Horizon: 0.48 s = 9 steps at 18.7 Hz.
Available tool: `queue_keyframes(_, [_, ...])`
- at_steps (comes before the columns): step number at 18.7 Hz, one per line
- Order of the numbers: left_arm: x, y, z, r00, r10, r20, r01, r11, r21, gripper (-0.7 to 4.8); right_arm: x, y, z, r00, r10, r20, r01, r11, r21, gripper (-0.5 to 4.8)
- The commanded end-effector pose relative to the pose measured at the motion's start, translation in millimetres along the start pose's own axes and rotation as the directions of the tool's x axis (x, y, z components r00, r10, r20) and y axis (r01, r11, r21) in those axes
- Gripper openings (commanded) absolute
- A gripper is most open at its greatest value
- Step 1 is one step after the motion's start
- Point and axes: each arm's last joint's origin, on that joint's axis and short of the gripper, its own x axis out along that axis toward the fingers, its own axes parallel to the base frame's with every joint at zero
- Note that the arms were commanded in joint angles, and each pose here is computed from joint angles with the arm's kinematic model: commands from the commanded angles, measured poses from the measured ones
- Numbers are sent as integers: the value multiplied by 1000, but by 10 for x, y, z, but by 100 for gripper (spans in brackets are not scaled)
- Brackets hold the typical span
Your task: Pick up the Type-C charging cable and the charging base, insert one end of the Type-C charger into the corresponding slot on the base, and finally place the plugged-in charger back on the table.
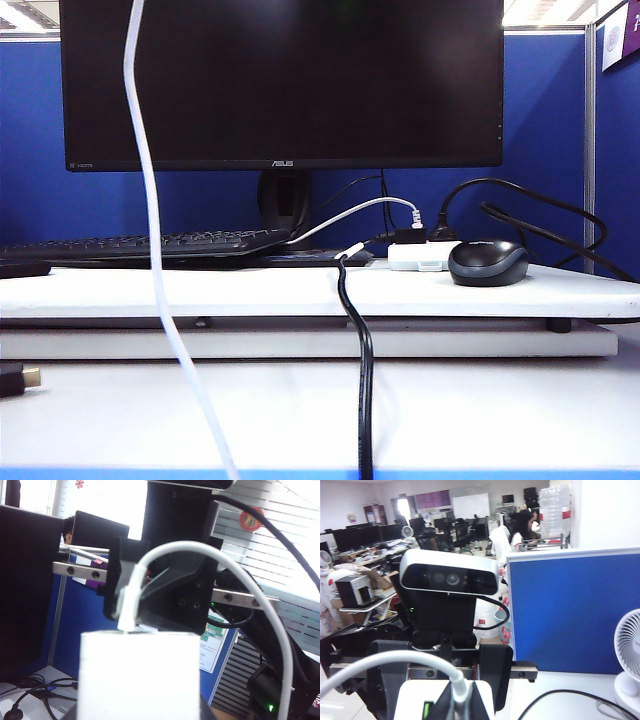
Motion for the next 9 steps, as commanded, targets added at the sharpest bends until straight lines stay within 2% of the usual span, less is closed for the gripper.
queue_keyframes(1, [-83, -179, 276, 977, 8, 214, -46, 984, 172, -5, 40, -60, -215, 995, 38, -90, -23, 986, 163, -5])
queue_keyframes(6, [-82, -178, 274, 977, 9, 213, -46, 984, 170, -5, 24, -19, -254, 992, 42, -119, -25, 990, 139, -5])
queue_keyframes(9, [-82, -178, 274, 977, 9, 213, -46, 984, 171, -5, 24, -16, -277, 990, 39, -132, -16, 985, 171, -5])
